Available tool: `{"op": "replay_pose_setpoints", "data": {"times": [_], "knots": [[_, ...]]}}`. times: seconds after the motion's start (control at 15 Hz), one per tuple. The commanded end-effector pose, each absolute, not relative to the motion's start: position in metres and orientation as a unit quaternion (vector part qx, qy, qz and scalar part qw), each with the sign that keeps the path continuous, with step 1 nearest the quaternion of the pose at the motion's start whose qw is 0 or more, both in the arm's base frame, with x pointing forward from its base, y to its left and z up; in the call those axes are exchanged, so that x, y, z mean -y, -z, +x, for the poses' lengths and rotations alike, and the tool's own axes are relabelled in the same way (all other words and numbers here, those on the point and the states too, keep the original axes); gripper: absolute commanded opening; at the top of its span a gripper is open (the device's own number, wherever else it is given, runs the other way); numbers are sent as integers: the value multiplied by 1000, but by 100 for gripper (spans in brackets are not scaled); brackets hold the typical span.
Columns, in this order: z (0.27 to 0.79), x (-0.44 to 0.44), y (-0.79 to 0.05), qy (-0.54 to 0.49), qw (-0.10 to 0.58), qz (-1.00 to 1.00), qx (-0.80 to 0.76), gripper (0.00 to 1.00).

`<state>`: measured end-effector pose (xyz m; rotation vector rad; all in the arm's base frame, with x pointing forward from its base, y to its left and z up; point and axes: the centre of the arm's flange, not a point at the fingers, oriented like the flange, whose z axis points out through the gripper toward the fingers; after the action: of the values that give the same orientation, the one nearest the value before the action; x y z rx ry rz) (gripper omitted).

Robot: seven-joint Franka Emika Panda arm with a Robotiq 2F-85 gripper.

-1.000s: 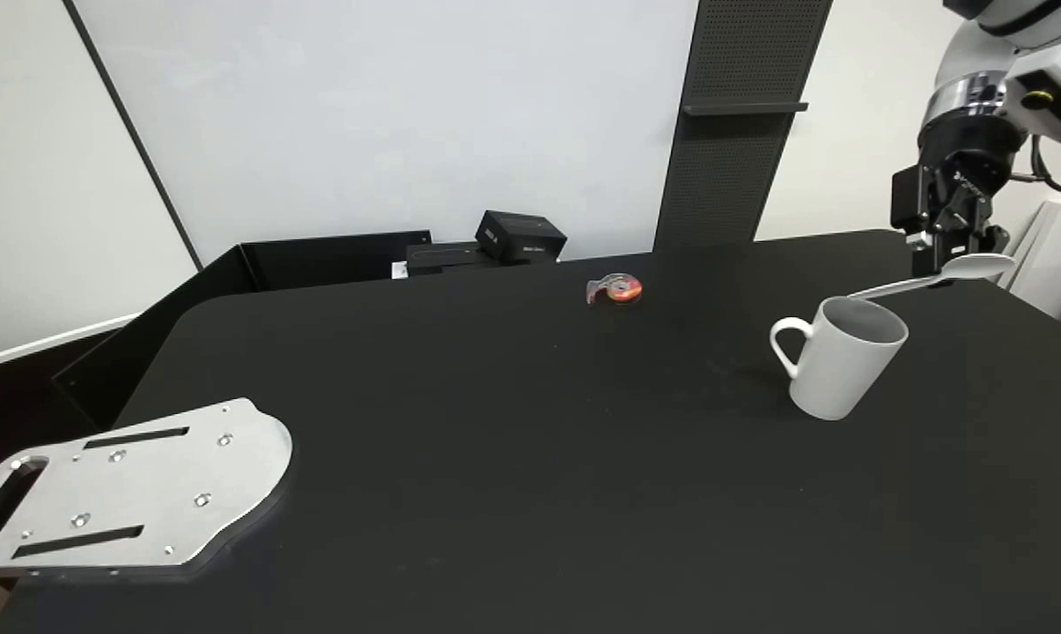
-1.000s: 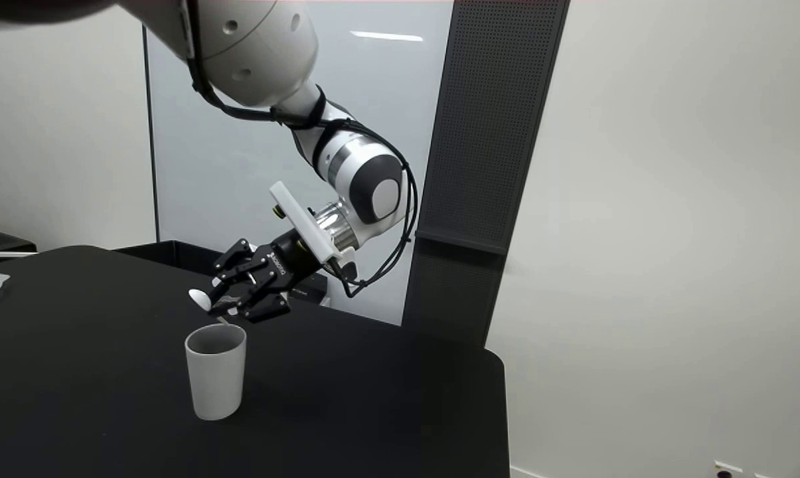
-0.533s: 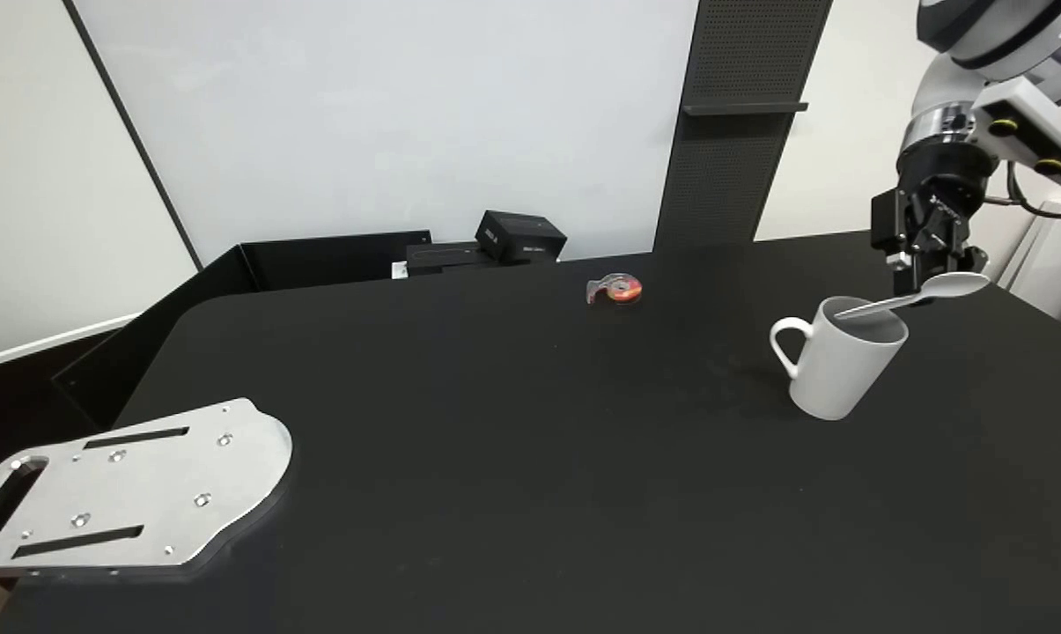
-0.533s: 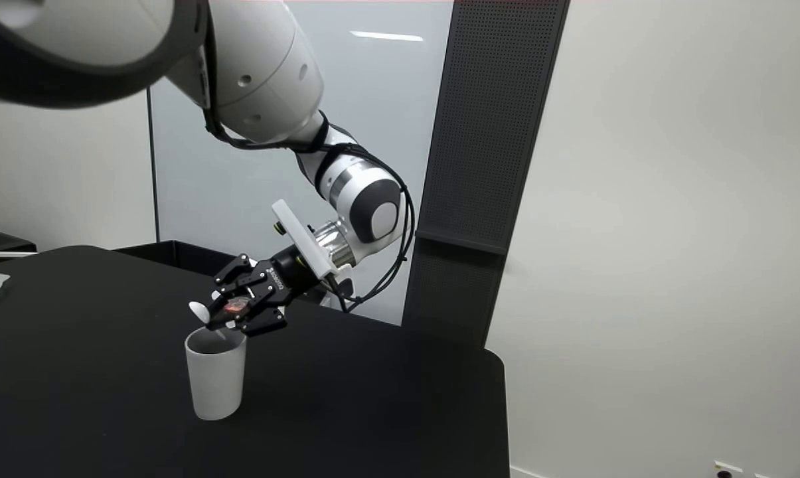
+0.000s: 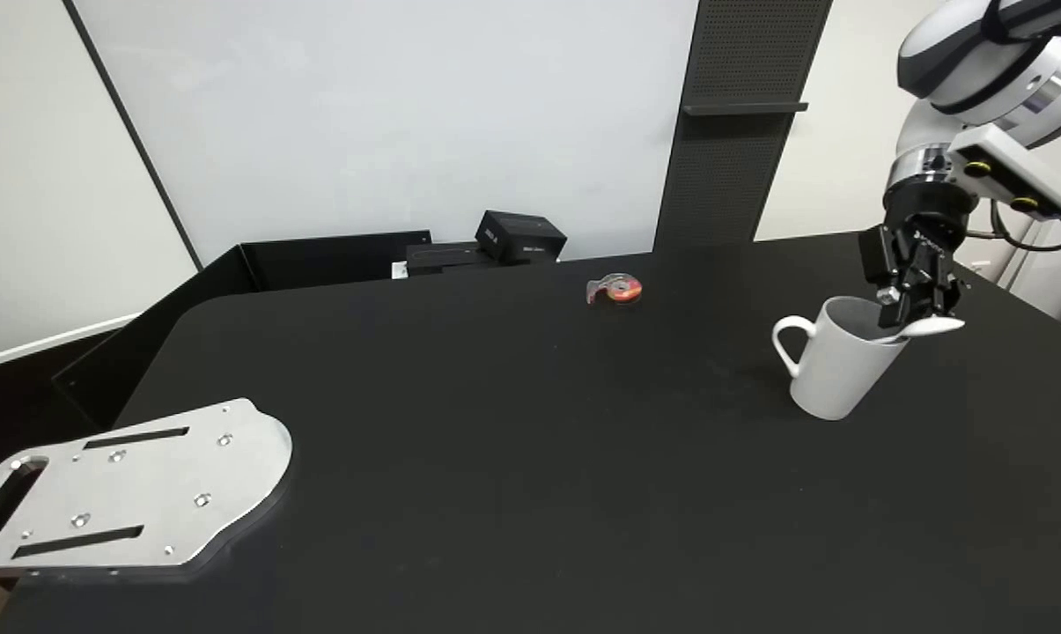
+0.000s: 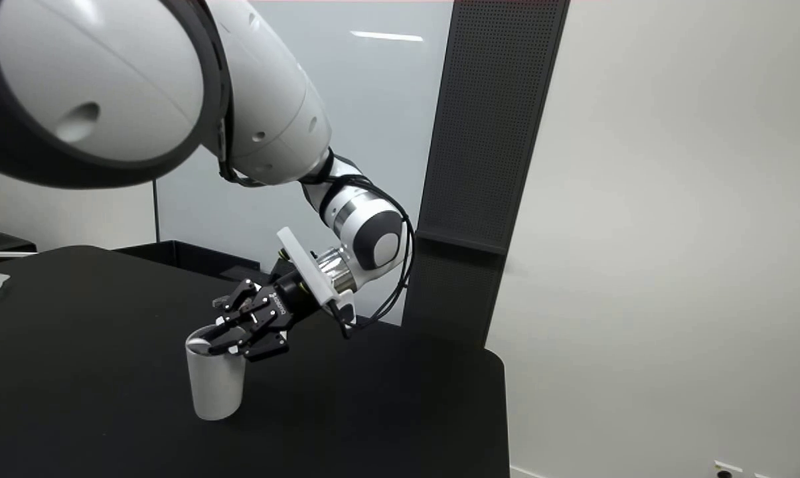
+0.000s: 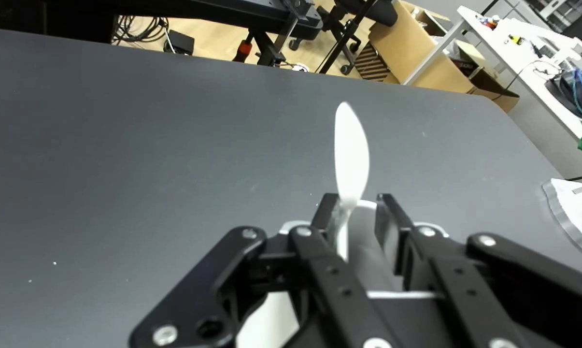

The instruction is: Put the spoon in the mug

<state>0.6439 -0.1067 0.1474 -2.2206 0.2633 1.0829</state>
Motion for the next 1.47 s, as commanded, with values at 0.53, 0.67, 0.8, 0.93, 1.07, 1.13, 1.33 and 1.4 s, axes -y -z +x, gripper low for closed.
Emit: {"op": "replay_pose_setpoints", "data": {"times": [0.53, 0.67, 0.8, 0.93, 1.07, 1.13, 1.33, 1.4], "knots": [[665, 81, -220, -367, 259, -892, -48, 100], [663, 74, -237, -334, 218, -917, -24, 100], [663, 69, -253, -303, 189, -934, 11, 100], [661, 64, -266, -275, 153, -948, 48, 100], [660, 61, -273, -244, 113, -960, 81, 100], [657, 59, -276, -227, 94, -964, 97, 100], [645, 53, -282, -171, 51, -971, 159, 100], [692, 58, -275, -197, 69, -969, 131, 100]]}}
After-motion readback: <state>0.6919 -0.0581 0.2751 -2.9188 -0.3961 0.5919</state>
